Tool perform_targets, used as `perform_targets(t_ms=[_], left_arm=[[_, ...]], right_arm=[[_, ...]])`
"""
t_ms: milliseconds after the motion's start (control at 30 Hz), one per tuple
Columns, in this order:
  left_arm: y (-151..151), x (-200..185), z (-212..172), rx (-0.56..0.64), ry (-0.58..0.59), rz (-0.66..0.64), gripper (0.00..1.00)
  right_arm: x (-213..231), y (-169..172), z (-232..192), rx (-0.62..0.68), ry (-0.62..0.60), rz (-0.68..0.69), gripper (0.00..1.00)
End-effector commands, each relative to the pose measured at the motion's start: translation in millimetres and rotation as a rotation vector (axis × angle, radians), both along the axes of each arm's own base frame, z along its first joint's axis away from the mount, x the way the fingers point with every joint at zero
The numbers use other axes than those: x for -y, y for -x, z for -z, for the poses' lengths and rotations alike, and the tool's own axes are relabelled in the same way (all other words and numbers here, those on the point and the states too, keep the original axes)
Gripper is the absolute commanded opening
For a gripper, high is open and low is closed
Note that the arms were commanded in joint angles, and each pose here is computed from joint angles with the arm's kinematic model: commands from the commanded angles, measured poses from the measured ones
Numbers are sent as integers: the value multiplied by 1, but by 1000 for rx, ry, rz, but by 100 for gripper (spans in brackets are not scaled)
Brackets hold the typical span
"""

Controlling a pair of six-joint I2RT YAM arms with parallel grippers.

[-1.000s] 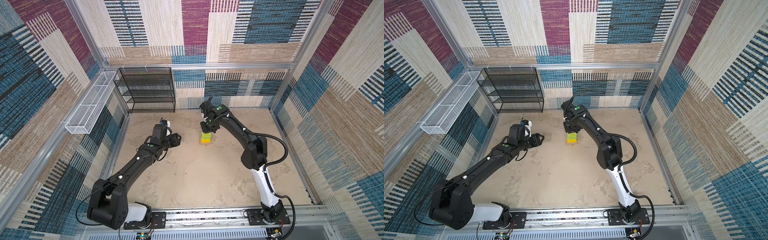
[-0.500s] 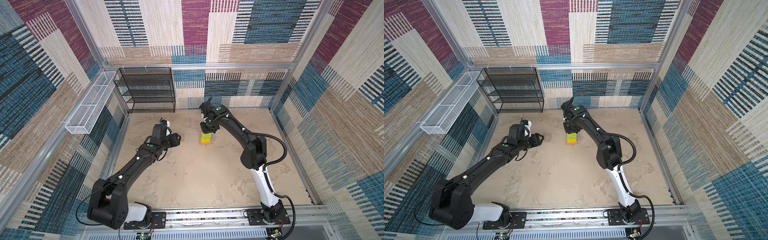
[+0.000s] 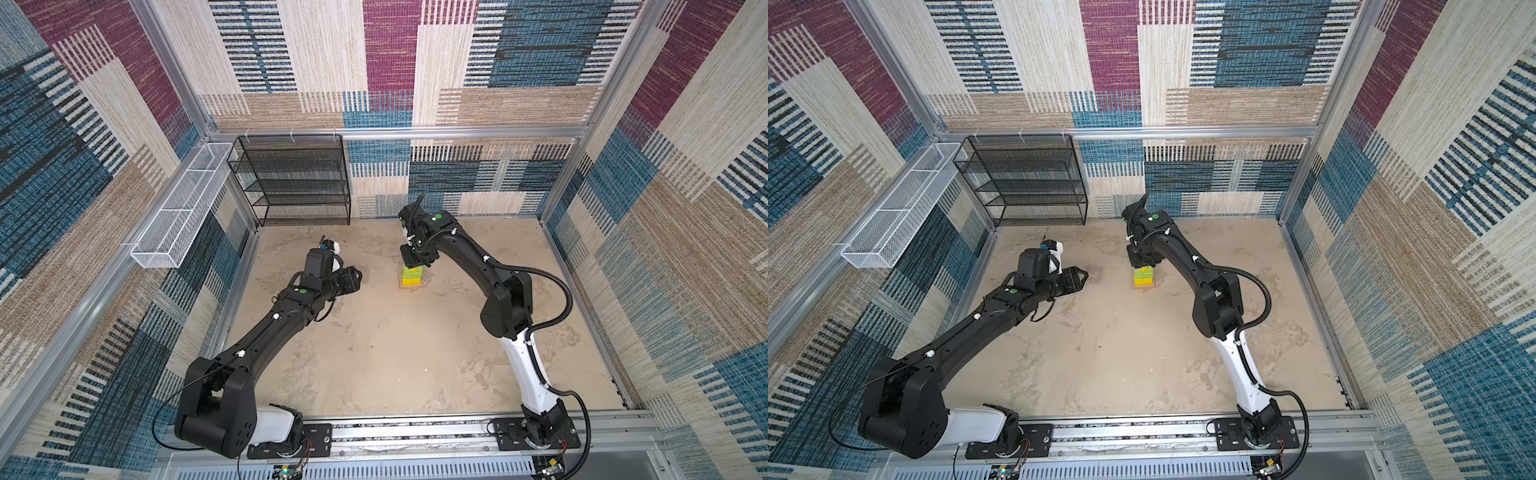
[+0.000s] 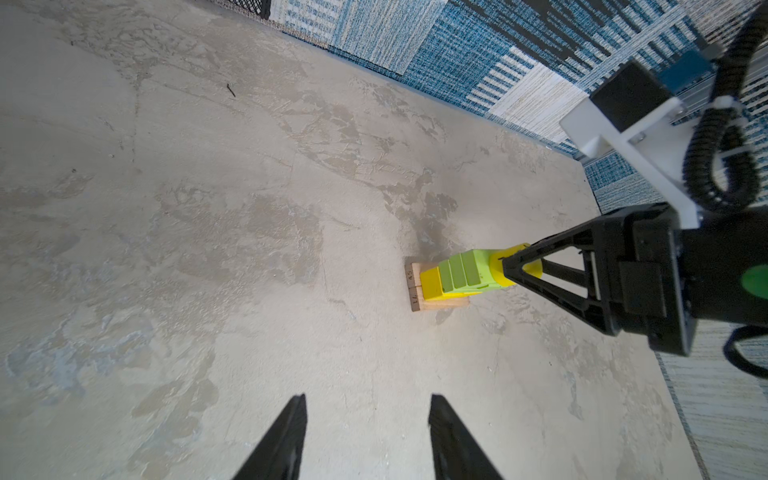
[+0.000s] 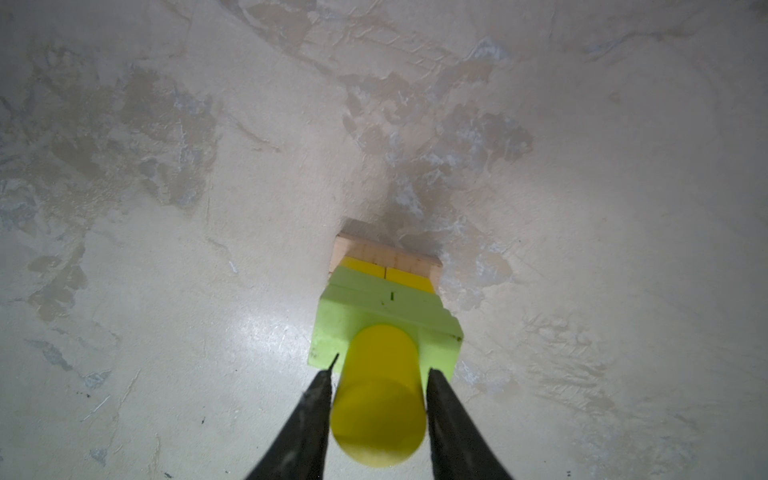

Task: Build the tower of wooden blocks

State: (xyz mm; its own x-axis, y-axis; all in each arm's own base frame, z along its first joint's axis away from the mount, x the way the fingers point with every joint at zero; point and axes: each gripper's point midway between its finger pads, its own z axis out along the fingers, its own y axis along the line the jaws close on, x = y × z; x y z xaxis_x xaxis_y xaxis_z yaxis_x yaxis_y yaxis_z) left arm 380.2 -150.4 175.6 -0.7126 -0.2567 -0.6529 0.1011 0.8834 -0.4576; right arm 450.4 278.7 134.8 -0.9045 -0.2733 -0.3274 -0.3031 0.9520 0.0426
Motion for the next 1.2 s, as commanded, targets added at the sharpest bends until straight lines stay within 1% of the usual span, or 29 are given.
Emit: perform_targets(t_ms=[0,100,400,833,1167], left_arm=[[2,0,0,-4,-9,13,52],[2,0,0,-4,-10,14,52],[2,-1,0,-4,-10,12,52],[2,-1,0,-4,-6,10,52],[2,-1,1,-6,-7,12,52]], right_arm=[[-1,-4,-4,19,-6,10,42],[-1,-4,-5,21,-8,12,44],[-1,-1,-9,16,-19,12,46],[1,5,-5,6,1,15,44],[2,3,-3,11,11,17,32]])
